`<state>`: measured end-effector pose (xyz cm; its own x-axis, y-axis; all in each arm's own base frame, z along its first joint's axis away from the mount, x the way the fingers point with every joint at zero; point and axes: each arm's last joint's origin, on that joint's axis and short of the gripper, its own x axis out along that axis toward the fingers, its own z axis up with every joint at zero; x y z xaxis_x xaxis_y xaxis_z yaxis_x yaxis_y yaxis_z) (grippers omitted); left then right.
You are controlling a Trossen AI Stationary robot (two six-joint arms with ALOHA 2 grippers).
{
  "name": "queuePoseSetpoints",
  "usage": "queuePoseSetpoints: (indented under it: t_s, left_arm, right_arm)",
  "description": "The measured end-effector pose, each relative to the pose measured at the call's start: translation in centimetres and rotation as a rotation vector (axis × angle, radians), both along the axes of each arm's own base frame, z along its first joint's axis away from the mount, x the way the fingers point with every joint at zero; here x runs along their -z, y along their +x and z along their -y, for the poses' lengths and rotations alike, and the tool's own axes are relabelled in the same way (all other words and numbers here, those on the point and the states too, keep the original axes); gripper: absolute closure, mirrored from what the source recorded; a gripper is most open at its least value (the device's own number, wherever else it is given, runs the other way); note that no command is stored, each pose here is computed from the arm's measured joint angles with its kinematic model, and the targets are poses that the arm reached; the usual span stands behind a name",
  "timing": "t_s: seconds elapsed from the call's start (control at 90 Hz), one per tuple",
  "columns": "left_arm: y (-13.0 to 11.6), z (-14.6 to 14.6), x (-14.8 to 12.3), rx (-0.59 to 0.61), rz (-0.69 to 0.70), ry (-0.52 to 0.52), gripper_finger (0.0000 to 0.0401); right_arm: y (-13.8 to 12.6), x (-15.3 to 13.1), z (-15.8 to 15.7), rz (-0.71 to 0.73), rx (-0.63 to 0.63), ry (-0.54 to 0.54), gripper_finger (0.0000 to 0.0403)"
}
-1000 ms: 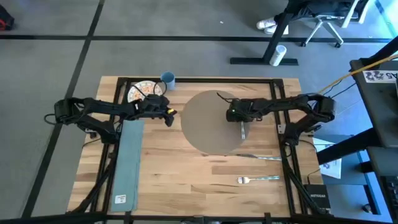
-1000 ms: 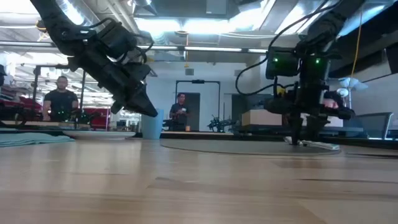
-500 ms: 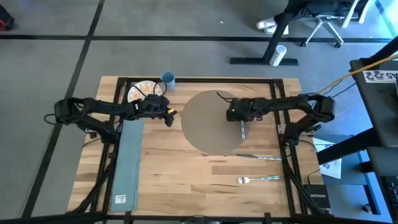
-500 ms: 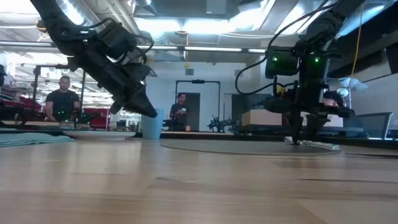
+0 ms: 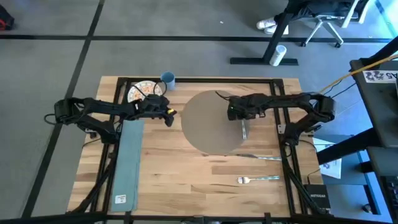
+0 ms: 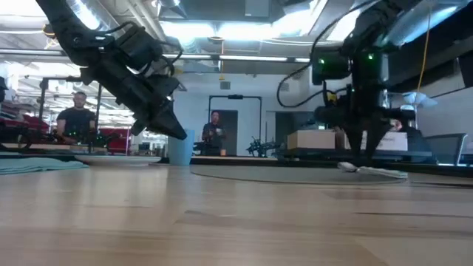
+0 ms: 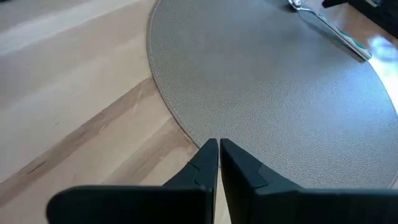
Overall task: Set table place
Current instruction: Put the blue spoon on the brown mat
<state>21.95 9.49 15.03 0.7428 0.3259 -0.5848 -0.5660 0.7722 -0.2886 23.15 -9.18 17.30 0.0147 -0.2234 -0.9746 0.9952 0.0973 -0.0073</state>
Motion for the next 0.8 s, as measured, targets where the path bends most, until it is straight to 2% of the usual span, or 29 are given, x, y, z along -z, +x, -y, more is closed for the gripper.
queuePoseSetpoints:
  t_s: [0.244,0.467,0.633,0.8]
  left_arm:
    - [0.0,0.0,0.0,0.002,-0.005,0.001,0.0401]
    - [0.0,0.0,0.1,0.003,-0.01,0.001,0.0401]
    - [0.0,0.0,0.1,0.004,-0.01,0.002,0.0401]
    - [0.0,0.0,0.1,0.003,-0.009,0.001,0.0401]
  right_arm:
    - [1.2,-2.0,-0.3,0.046,-0.195,0.12,0.03]
    - [0.6,-2.8,-3.2,-0.118,-0.382,0.208,0.03]
    - [1.2,-2.4,-5.3,-0.108,-0.472,0.174,0.03]
    - [0.8,-1.4,-5.6,-0.131,-0.435,0.132,0.0311]
